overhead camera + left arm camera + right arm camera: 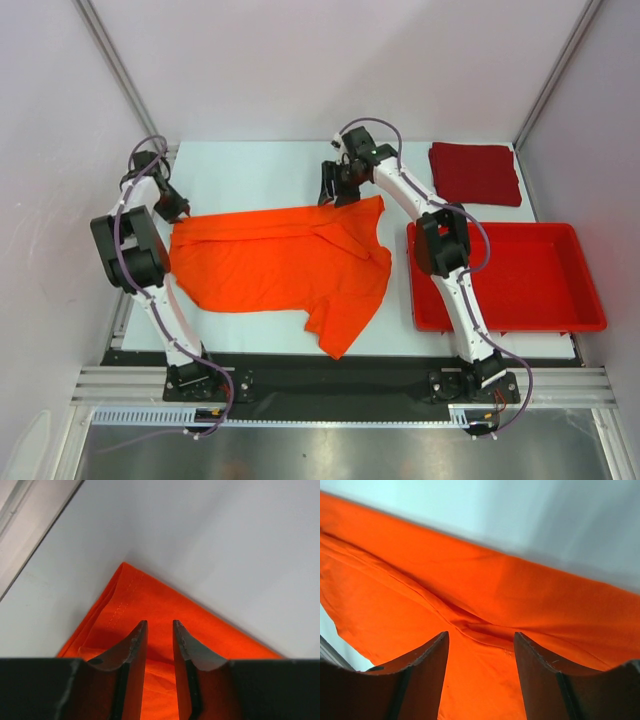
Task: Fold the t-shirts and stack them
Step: Fold the tshirt
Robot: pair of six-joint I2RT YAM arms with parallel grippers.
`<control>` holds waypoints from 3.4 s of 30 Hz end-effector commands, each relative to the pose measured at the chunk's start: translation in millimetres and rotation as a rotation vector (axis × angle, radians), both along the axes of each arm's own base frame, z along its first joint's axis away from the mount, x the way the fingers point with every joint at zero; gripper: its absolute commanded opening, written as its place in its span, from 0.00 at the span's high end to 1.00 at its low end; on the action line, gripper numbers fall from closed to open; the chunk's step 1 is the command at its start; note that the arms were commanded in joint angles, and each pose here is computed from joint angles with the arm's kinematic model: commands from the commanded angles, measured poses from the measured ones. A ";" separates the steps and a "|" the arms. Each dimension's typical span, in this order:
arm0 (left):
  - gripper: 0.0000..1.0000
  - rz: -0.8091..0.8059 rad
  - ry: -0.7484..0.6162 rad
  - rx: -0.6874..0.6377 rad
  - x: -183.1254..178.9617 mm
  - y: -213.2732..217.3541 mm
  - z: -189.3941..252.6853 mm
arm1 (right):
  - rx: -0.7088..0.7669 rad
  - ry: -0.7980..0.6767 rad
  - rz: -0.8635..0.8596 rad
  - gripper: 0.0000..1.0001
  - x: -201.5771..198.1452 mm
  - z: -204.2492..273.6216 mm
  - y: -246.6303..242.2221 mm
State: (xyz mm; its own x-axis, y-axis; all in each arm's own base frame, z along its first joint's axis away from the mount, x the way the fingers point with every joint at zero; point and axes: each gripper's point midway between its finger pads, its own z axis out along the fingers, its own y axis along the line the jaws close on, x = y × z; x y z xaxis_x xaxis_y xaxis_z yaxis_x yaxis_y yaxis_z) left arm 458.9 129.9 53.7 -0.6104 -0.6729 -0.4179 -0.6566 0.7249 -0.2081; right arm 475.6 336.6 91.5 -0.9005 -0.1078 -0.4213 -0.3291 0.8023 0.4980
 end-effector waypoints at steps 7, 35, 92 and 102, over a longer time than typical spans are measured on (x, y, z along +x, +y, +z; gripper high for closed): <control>0.72 -0.062 0.005 -0.022 8.5 -9.3 0.1 | -0.016 0.060 0.052 0.41 -20.3 -20.4 2.3; 0.74 -0.067 0.007 -0.014 -0.7 -11.0 0.9 | -0.177 0.015 0.084 0.76 -70.4 -7.8 -2.9; 0.95 0.081 0.098 0.098 -97.5 1.0 1.7 | -0.064 0.107 0.042 0.56 -128.1 21.8 -57.0; 0.84 0.110 -0.034 0.133 -68.7 10.9 42.9 | -0.134 0.148 -0.017 0.54 -108.5 6.6 -74.7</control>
